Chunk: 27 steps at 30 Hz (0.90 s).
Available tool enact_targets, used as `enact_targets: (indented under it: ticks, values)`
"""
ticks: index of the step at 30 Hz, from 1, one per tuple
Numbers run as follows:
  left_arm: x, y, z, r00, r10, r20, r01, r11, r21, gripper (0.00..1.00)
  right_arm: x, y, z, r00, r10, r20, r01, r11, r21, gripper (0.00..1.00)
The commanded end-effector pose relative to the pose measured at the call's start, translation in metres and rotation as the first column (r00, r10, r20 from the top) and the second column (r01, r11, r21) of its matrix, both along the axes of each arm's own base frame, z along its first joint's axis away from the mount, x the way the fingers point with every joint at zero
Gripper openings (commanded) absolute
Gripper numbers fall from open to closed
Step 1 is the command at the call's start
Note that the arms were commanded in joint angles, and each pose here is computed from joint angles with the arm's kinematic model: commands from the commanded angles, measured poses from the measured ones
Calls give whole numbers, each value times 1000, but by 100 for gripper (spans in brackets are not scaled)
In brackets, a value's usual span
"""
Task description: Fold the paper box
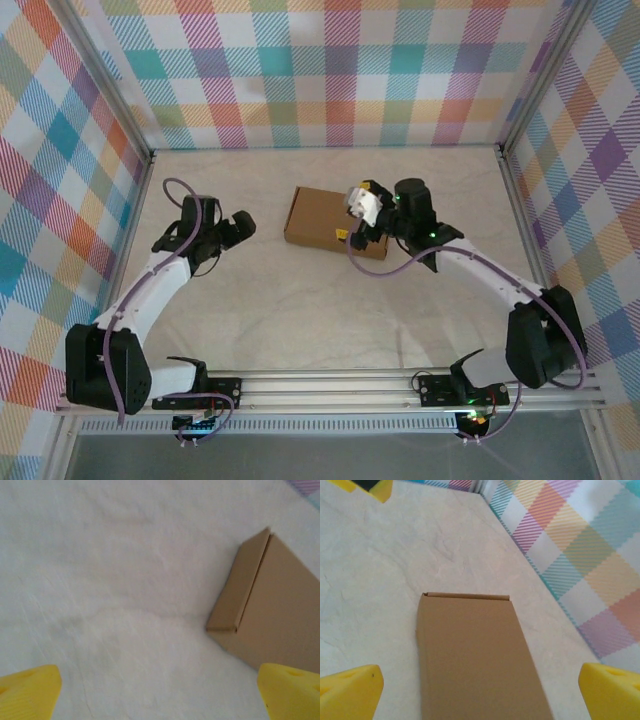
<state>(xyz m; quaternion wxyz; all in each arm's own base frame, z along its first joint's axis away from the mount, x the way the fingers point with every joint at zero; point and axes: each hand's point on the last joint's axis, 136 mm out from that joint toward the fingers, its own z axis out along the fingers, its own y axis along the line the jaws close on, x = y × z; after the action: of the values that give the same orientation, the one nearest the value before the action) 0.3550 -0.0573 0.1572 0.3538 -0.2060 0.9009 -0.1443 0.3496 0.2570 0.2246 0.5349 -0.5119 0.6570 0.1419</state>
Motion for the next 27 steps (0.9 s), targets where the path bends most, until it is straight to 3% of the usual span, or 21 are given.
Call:
enact_targets:
  ticks: [1, 7, 11, 13, 16, 21, 27]
  values:
    - [16, 33, 26, 980, 25, 196, -64, 978, 198, 100, 2, -24, -13, 978, -109, -180, 136, 980, 145, 100]
    - [15, 52, 20, 931, -111, 349, -70, 882, 466, 100, 29, -117, -20, 859, -462, -221, 509, 818, 269, 100]
    - [15, 60, 6, 925, -124, 359, -94, 841, 532, 100, 30, -174, -32, 732, -629, -263, 681, 656, 327, 100]
    - [16, 63, -2, 914, -127, 386, -108, 840, 532, 100, 27, -195, -43, 682, -681, -267, 730, 605, 318, 100]
    - [18, 64, -14, 912, -158, 377, -76, 841, 535, 100, 24, -213, -64, 637, -726, -259, 770, 582, 262, 100]
    - [22, 65, -8, 890, -180, 418, -75, 848, 525, 100, 34, -230, -90, 587, -743, -321, 808, 516, 284, 100]
    - [11, 67, -26, 915, -148, 376, -62, 869, 491, 100, 43, -233, -122, 577, -744, -336, 816, 506, 279, 100]
